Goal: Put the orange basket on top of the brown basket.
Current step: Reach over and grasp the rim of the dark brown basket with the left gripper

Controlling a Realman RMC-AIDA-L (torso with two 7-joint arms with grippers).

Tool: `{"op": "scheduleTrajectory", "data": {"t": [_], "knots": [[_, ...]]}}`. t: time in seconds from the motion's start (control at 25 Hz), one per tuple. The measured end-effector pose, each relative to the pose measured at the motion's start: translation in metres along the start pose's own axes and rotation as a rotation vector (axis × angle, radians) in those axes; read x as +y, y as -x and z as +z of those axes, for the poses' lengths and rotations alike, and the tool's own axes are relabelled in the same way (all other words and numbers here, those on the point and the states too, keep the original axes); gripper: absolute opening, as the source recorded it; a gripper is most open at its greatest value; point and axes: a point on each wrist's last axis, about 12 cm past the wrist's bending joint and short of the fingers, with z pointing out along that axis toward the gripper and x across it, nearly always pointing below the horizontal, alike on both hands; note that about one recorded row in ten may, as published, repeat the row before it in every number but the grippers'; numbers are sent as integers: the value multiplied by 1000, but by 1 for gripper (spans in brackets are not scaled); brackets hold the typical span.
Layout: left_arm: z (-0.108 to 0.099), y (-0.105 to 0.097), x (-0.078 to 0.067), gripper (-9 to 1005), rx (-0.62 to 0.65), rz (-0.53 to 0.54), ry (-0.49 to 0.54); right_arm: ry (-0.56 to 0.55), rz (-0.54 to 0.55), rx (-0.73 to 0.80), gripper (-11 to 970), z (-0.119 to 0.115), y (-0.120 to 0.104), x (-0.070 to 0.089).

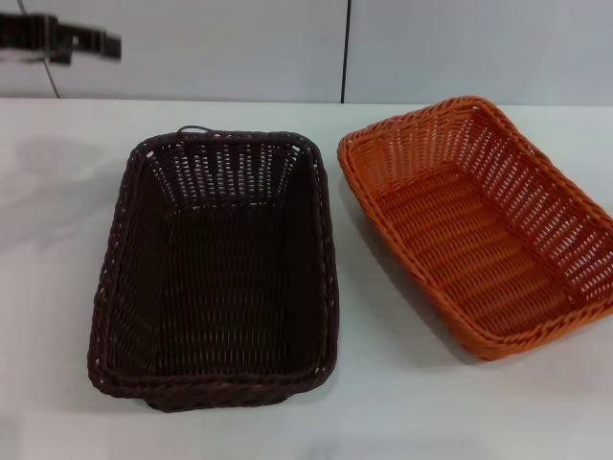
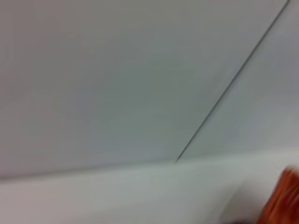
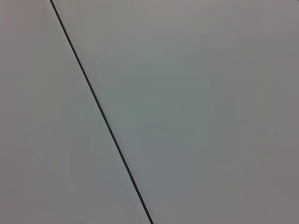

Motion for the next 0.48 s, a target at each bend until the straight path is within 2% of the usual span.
{"op": "scheduleTrajectory", "data": {"t": [0.04, 0.08, 0.2, 0.24, 0.28, 0.44, 0.48], "knots": [[-2, 7, -12, 861, 143, 27, 94, -1, -1, 0, 655, -1, 0, -1], [0, 7, -21, 860, 230, 34, 153, -3, -2, 0, 655, -1, 0, -1], [0, 7, -21, 860, 230, 34, 153, -6, -7, 2, 655, -3, 0, -3], [8, 2, -36, 860, 336, 33, 233, -7, -9, 2, 655, -3, 1, -3], [12, -4, -43, 859, 365, 14, 254, -8, -11, 2, 655, -3, 1, -4], [15, -10, -48, 859, 384, -1, 257, -11, -22, -1, 655, -3, 4, -8], [23, -20, -54, 858, 417, -35, 260, -13, -23, -1, 655, -3, 5, -9]]}}
